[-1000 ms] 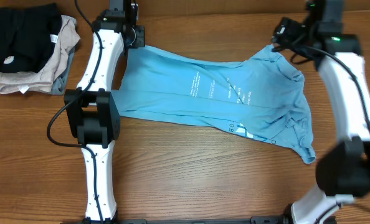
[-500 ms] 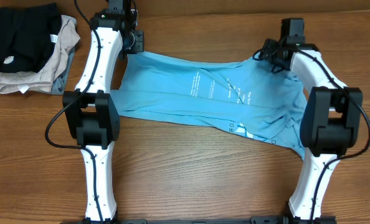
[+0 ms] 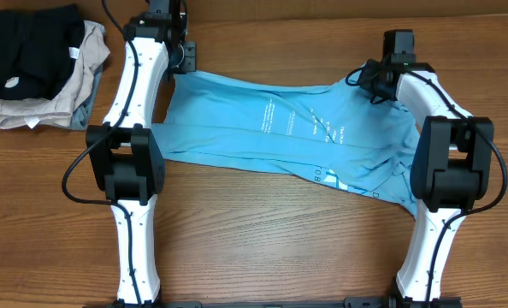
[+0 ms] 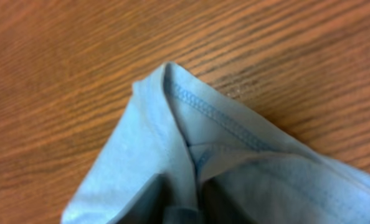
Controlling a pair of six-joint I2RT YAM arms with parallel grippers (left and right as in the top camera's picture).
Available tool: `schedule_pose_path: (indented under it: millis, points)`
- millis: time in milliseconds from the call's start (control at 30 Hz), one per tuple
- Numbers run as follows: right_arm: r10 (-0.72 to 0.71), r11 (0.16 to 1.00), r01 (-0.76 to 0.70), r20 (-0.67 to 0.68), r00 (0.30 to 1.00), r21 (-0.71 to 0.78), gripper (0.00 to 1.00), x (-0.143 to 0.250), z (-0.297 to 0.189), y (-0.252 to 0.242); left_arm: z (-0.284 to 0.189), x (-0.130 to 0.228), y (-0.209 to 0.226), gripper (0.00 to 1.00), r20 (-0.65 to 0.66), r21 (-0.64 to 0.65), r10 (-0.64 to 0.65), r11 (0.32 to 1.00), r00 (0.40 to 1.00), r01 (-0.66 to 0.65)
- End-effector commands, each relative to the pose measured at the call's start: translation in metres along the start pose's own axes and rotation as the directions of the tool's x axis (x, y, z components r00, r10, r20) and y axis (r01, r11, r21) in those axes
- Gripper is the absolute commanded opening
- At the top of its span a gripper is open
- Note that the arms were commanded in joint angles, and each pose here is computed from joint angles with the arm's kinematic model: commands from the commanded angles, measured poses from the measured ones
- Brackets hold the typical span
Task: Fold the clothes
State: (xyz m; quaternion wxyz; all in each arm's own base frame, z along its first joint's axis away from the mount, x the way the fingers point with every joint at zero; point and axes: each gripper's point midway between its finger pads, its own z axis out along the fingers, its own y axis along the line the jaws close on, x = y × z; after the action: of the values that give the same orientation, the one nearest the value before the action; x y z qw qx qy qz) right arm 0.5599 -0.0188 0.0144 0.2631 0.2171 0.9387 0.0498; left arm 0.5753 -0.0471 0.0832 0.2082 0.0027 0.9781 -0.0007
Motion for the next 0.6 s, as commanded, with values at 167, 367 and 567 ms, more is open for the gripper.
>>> schedule_pose_path:
  millis: [167,367,567]
  points:
    - [0.015,0.999,-0.011,0.102,0.995,-0.047,0.04,-0.038,-0.053,0.014,-0.022,-0.020,0.001,0.04,0.075,-0.019,-0.012,1.000,0.997,0.014]
    - [0.033,0.999,-0.029,0.102,0.994,-0.036,0.04,-0.046,-0.131,0.006,-0.052,-0.031,0.013,0.04,0.104,-0.069,-0.007,0.998,0.995,0.014]
    - [0.057,0.998,-0.058,-0.043,0.997,-0.014,0.04,-0.005,-0.205,-0.010,-0.082,-0.019,0.031,0.04,0.048,-0.168,-0.002,0.986,0.999,0.010]
